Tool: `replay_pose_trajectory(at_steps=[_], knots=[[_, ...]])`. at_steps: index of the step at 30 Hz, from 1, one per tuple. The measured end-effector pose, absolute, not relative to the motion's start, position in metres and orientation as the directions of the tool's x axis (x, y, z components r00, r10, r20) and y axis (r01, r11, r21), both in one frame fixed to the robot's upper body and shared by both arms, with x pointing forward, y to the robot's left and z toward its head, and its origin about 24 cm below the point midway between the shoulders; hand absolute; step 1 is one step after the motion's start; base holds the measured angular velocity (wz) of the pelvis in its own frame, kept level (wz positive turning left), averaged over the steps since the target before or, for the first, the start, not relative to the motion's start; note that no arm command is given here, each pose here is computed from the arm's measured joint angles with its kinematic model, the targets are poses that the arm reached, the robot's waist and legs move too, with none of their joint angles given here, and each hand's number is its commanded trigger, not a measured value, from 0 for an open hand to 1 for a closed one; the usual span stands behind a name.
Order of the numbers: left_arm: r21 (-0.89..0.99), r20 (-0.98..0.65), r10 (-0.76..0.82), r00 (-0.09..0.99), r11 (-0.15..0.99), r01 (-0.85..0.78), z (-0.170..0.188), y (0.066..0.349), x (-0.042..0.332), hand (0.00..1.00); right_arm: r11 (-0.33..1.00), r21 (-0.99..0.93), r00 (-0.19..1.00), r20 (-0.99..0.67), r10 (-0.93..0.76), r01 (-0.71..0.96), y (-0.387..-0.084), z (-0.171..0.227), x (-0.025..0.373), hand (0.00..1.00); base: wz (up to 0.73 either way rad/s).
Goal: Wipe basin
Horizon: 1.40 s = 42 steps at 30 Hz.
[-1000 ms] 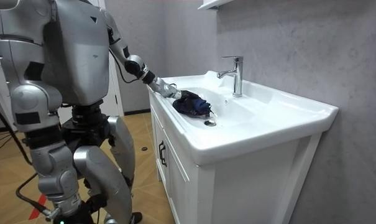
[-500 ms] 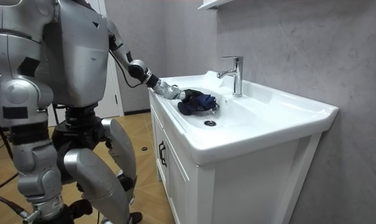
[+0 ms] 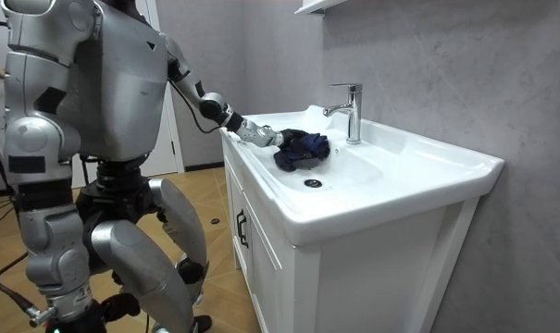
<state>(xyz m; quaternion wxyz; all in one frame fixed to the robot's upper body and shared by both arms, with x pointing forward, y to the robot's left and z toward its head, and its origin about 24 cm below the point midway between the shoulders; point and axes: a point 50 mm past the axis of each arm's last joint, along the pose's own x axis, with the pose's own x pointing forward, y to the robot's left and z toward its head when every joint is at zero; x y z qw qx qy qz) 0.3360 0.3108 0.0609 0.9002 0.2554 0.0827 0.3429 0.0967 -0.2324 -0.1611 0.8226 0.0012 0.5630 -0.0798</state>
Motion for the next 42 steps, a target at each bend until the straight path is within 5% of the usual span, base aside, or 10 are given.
replay_pose_trajectory(at_steps=[23,32,42], knots=[[0.616,0.066,0.563,0.824,0.626,-0.478,0.061,0.298,0.341,1.0,0.988,-0.067,0.375,-0.92,-0.116,0.141,-0.238,-0.159,0.099,0.0,-0.05],[0.745,0.065,0.412,0.909,0.586,-0.319,0.054,0.275,0.347,1.0,0.989,-0.073,0.396,-0.911,-0.118,0.126,-0.249,-0.154,0.108,0.0,-0.19],[0.711,0.0,0.307,0.952,0.669,-0.216,0.044,0.238,0.356,1.0,0.987,-0.09,0.368,-0.92,-0.133,0.132,-0.254,-0.155,0.101,0.0,-0.15]])
